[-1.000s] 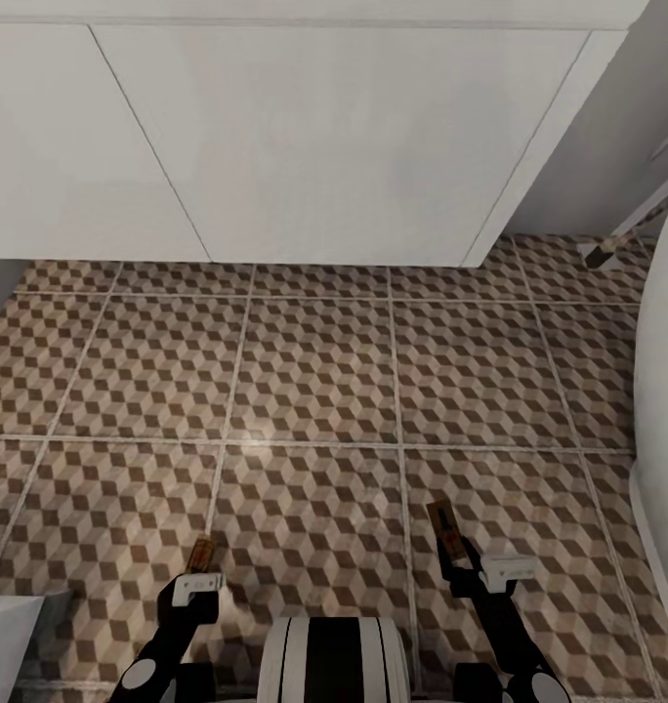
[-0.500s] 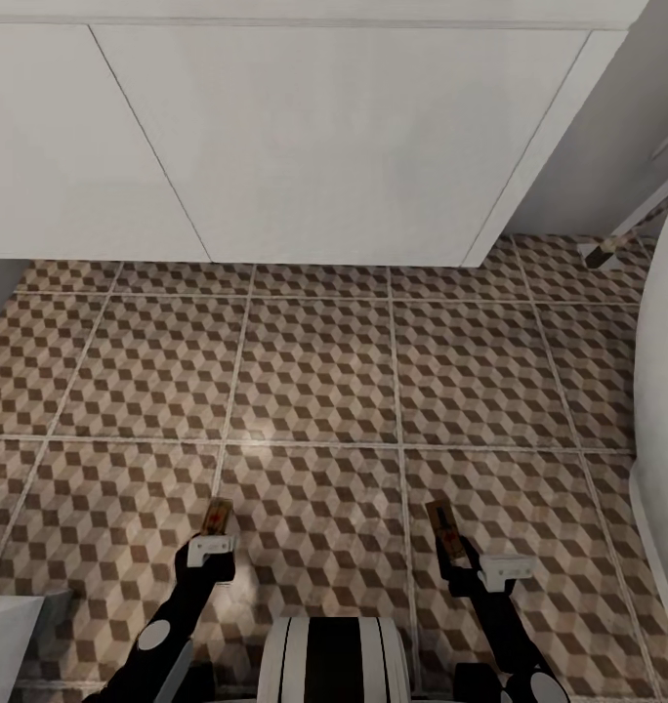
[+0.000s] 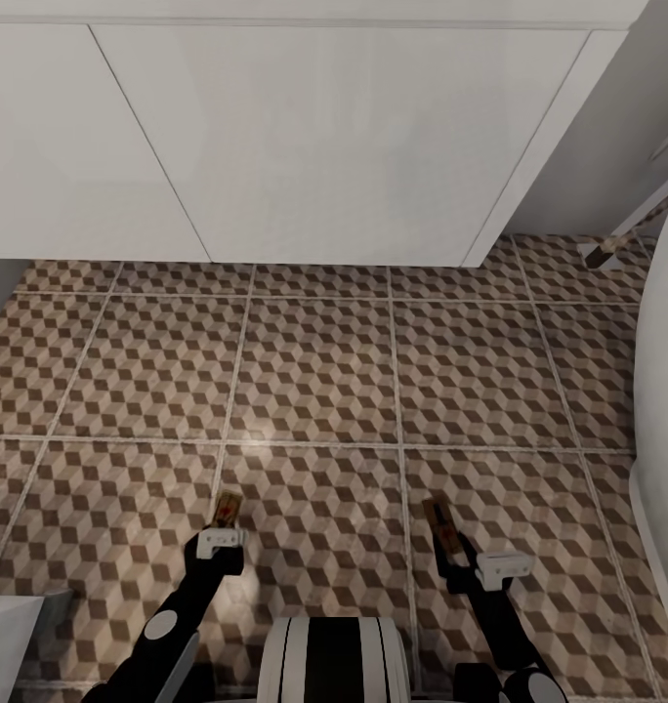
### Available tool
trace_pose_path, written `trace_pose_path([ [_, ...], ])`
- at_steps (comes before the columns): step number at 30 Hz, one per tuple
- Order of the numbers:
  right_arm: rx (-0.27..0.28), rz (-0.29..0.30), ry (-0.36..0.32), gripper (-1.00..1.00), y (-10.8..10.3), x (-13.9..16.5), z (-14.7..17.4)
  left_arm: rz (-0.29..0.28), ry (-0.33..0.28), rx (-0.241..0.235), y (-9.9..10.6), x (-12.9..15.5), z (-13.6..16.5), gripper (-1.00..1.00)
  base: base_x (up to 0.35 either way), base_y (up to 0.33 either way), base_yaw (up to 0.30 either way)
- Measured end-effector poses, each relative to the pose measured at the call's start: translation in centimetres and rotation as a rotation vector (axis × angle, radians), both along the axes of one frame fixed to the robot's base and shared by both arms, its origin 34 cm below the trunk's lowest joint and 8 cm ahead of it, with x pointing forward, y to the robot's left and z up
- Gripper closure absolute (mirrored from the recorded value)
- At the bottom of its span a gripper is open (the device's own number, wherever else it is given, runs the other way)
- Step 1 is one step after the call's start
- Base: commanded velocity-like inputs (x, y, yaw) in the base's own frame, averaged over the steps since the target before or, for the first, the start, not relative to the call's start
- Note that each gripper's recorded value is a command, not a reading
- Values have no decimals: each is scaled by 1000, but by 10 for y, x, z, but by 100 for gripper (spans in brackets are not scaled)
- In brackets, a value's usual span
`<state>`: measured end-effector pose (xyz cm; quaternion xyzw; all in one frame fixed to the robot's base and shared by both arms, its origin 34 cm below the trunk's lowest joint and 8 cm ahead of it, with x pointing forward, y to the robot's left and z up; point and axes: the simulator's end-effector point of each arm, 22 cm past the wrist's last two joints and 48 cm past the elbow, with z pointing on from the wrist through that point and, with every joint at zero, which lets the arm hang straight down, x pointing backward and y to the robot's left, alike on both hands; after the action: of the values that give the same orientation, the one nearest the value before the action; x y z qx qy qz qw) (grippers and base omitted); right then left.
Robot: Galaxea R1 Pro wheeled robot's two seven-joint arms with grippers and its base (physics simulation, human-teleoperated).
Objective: Take the four mousetraps from the cabinet in the bathroom and place them on the bathroom floor. Make sure all four end up on the same floor surface, and ensure that at least two of them are either under or directly next to the same bathroom sink.
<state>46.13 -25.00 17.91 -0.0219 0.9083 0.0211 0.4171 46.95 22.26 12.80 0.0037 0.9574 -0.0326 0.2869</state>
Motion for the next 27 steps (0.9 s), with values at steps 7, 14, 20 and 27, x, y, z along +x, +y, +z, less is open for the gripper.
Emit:
trace_pose_path([
  [7,2,0,-12,100,0,2,2,-6,-33,3,3,13,9,100,0,0,0],
  [14,3,-1,-21,100,1,3,4,-8,-34,3,3,14,9,100,0,0,0],
  [20,4,0,-22,100,1,3,4,-7,-34,4,3,14,10,100,0,0,0],
  [27,4,0,-1,100,1,-4,-4,-6,-7,4,3,3,-1,100,0,0,0],
])
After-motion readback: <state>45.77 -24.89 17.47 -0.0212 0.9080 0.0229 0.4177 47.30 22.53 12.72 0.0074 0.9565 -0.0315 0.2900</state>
